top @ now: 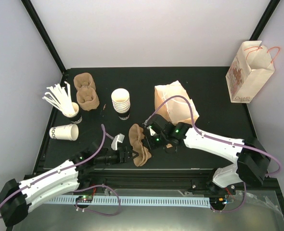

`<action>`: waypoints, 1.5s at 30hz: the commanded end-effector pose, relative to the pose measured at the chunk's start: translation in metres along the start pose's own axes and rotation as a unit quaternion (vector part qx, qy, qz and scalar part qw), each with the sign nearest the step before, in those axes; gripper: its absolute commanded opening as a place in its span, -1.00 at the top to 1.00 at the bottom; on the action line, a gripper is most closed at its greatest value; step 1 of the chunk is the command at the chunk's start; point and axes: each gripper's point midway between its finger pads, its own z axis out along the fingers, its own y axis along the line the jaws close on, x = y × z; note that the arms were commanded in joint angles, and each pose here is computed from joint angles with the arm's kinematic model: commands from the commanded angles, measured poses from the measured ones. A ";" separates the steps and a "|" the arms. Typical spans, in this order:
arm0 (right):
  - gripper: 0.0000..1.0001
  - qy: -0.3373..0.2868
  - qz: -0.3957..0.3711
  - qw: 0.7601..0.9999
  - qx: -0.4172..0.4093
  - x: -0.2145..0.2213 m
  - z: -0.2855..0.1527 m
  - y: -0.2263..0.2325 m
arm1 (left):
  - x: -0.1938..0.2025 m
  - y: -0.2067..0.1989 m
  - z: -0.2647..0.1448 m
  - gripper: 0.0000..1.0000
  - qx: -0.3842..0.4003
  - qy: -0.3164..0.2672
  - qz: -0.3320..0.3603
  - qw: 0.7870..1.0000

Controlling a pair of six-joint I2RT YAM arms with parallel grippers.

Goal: Pack the takeout coffee

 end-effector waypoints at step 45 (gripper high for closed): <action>0.78 0.042 0.005 0.999 -0.033 0.012 0.033 0.007 | -0.020 -0.032 0.012 -0.15 0.019 -0.007 0.035 0.999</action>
